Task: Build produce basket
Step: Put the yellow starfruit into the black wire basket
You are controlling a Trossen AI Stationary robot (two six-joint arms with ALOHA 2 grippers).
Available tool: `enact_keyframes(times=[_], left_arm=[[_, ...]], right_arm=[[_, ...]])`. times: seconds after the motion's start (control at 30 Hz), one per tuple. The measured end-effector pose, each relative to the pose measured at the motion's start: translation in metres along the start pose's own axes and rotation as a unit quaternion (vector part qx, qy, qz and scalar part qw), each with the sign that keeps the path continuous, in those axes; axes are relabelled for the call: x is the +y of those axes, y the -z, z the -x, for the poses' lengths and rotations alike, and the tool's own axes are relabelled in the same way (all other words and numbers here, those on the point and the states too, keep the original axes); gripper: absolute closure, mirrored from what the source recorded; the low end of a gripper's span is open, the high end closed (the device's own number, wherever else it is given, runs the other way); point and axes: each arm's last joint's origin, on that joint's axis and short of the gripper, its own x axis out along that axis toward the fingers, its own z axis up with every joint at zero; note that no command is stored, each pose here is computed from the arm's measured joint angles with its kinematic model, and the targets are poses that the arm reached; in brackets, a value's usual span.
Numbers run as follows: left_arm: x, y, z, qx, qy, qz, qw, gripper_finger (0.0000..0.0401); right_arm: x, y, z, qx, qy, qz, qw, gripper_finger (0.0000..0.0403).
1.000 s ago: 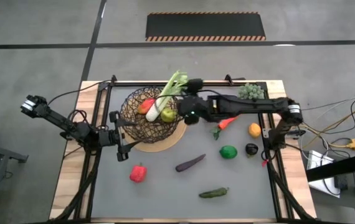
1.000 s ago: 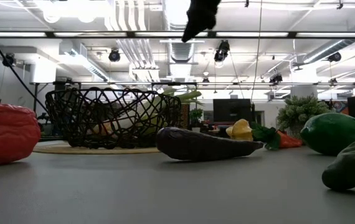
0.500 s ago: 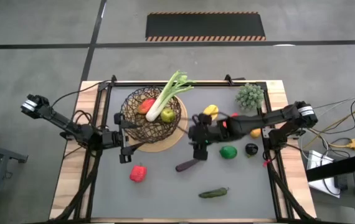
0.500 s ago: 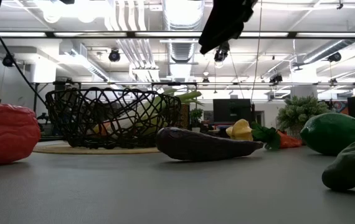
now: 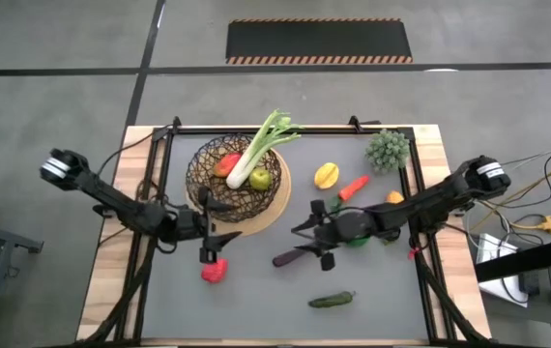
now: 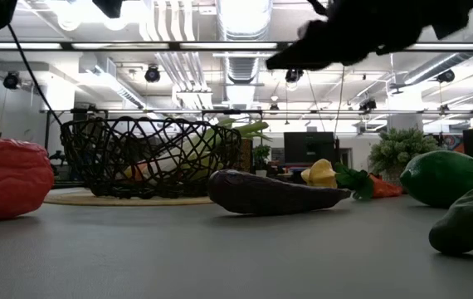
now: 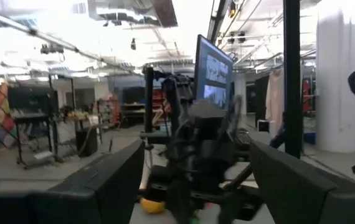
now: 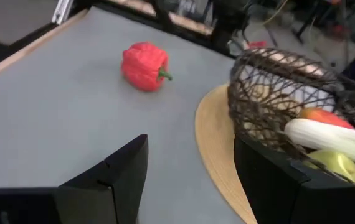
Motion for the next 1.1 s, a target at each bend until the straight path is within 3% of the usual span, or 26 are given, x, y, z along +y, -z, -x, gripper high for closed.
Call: enact_keyframes(times=[0.2, 0.47, 0.63, 0.83, 1.1], left_arm=[[-0.015, 0.002, -0.025, 0.008, -0.002, 0.01, 1.0, 0.0129], [-0.029, -0.004, -0.073, 0.063, -0.047, 0.009, 0.997, 0.0129], [-0.02, -0.002, -0.107, 0.142, -0.087, 0.039, 0.985, 0.0129], [-0.001, 0.011, -0.142, 0.25, -0.152, 0.047, 0.955, 0.0129], [0.014, 0.032, -0.179, 0.29, -0.164, 0.036, 0.942, 0.0129]], right_arm=[[-0.007, 0.021, 0.031, -0.046, 0.019, -0.016, 0.999, 0.0182], [-0.014, 0.024, 0.077, -0.122, 0.042, -0.005, 0.992, 0.0182], [-0.015, 0.032, 0.096, -0.154, 0.049, -0.005, 0.987, 0.0182], [-0.014, 0.048, 0.111, -0.205, 0.065, 0.007, 0.977, 0.0182], [-0.015, 0.056, 0.118, -0.216, 0.094, -0.008, 0.972, 0.0182]])
